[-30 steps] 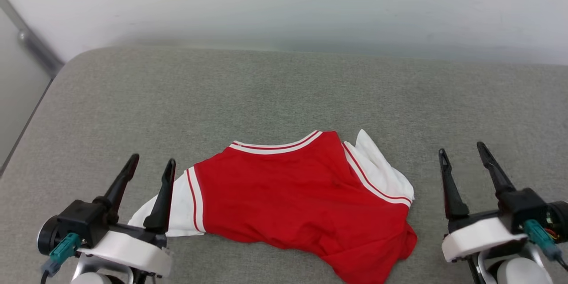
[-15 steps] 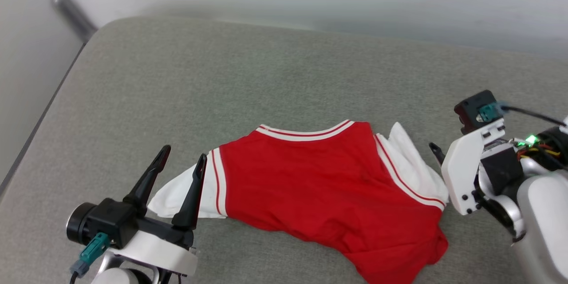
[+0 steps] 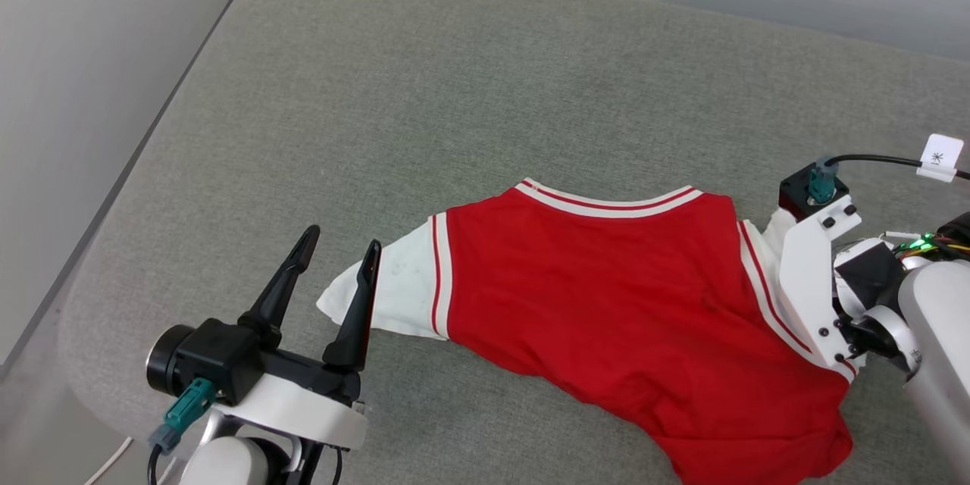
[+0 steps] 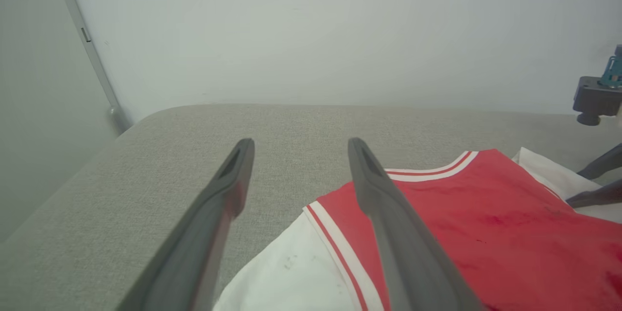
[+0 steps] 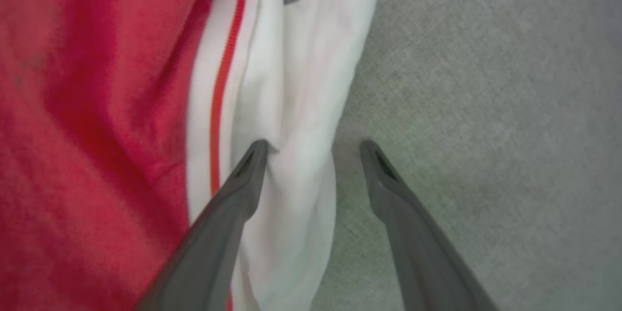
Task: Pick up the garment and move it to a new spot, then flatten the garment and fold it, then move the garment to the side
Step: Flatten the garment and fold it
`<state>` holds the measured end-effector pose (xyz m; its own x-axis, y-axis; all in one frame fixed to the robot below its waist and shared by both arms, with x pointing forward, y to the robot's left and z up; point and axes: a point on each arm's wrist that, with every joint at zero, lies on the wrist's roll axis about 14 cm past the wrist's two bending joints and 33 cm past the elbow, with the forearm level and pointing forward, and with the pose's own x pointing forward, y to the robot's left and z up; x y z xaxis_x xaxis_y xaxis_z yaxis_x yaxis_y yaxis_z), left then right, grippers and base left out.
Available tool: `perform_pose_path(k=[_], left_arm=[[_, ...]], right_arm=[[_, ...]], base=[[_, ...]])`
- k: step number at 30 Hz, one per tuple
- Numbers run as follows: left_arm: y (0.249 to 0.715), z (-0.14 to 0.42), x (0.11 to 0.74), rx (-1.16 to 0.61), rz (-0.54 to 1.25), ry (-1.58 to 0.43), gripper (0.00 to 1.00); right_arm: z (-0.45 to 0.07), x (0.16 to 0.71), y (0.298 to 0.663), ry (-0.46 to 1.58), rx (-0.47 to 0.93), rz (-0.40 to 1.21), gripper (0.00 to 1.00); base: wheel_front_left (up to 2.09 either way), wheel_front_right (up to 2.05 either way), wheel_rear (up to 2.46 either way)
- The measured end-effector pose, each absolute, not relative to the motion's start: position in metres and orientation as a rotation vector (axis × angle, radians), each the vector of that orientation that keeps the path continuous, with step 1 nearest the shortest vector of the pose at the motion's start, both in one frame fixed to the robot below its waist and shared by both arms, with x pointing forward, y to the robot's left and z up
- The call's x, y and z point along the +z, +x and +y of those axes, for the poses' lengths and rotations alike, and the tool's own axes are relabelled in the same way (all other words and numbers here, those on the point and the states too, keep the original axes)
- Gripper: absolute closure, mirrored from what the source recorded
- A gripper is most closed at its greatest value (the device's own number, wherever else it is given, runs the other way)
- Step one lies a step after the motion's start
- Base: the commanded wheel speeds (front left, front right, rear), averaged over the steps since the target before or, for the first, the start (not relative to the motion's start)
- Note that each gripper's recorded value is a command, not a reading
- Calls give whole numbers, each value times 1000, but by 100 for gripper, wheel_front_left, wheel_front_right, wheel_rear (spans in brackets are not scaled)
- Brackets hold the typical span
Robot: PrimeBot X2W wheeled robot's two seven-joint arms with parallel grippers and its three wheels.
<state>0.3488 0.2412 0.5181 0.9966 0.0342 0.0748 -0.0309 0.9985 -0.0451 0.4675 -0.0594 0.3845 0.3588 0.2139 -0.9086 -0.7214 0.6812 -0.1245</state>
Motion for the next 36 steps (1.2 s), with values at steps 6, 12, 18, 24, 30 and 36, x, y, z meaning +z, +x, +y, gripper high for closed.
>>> perform_pose_path(k=[6, 12, 18, 24, 30, 36], left_arm=[[348, 245, 518, 48, -74, -38, 0], [347, 246, 519, 46, -81, -34, 0], [350, 240, 526, 13, -105, -30, 0], [355, 226, 530, -41, -125, -39, 0], [363, 210, 530, -100, -129, -46, 0], [372, 197, 528, -147, -125, -55, 0]], right_arm=[[-63, 366, 469, -565, 634, 1085, 0], [-67, 364, 464, -513, 610, 1088, 100], [-96, 377, 469, -435, 516, 1013, 100], [-149, 394, 468, -382, 361, 936, 100], [-212, 402, 455, -320, 179, 904, 100], [-261, 391, 429, -277, 29, 936, 96]], base=[[0, 0, 0], [0, 0, 0], [0, 0, 0], [0, 0, 0], [0, 0, 0], [0, 0, 0]])
